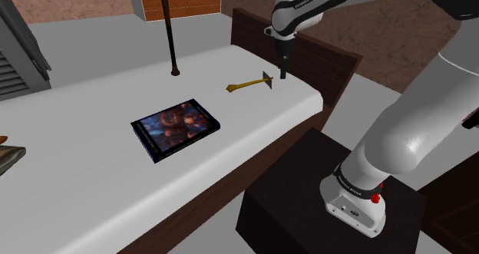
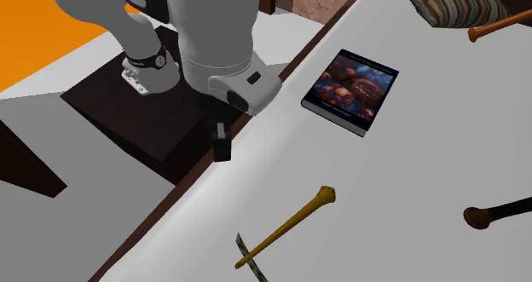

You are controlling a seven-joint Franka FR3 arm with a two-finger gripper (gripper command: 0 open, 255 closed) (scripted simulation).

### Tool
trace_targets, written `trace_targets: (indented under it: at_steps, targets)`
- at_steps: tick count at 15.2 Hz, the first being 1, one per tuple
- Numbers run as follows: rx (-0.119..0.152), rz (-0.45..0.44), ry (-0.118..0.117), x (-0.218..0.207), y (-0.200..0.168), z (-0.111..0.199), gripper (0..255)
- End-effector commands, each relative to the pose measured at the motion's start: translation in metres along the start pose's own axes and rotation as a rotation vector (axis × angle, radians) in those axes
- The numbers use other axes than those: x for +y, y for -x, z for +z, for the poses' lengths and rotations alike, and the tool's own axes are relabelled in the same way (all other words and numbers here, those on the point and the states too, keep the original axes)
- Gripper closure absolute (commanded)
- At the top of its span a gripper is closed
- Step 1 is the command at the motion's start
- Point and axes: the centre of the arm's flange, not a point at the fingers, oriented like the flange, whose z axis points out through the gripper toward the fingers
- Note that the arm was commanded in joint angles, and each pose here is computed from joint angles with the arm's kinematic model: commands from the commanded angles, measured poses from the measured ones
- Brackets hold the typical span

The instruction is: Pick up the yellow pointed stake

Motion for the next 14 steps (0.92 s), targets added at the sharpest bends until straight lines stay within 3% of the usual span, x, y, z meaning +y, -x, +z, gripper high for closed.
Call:
trace_targets:
  at_steps: [1, 14]
  targets:
    - [0.005, -0.054, 0.004, 0.019, -0.012, 0.013, 0]
    - [0.033, -0.378, 0.019, 0.130, -0.109, 0.094, 0]
